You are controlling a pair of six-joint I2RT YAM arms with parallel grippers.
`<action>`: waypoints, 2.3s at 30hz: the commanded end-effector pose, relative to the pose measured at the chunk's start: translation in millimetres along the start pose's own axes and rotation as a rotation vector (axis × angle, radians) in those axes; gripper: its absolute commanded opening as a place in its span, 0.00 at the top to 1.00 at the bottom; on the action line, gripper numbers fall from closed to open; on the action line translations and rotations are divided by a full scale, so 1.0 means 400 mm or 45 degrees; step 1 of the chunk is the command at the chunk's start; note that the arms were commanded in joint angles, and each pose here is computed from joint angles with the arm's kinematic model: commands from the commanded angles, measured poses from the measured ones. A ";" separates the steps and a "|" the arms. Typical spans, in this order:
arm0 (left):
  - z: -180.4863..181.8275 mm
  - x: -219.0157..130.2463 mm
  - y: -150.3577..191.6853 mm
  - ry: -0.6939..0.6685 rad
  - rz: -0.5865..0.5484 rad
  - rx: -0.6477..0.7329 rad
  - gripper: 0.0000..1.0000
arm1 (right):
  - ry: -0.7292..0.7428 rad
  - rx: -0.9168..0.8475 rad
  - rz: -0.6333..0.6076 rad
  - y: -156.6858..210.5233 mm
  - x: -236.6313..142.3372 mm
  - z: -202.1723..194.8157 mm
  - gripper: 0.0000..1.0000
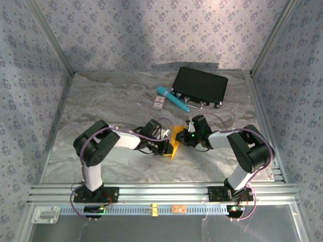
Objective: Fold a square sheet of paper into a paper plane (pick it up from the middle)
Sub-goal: Fold the wing for the fifth time at the center of the table.
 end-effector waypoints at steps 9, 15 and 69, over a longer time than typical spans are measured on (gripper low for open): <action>0.024 -0.001 0.060 -0.040 0.112 -0.014 1.00 | 0.167 0.050 0.072 0.039 0.026 -0.066 0.86; 0.027 -0.003 0.067 -0.049 0.118 -0.016 0.92 | 0.174 0.053 0.076 0.038 0.028 -0.068 0.86; 0.057 -0.011 0.135 -0.123 0.201 0.005 0.96 | 0.194 0.067 0.092 0.046 0.039 -0.072 0.86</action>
Point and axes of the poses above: each hand's point on the last joint's axis, 136 mm out from that joint toward the fingers, its own x axis out along the fingers, its own z axis along the line the jaws close on, y = z × x, the point moved 5 cm from there along -x, back along the fingers, and after that the axes turned 12 degrees about -x, right-handed, at the moved point
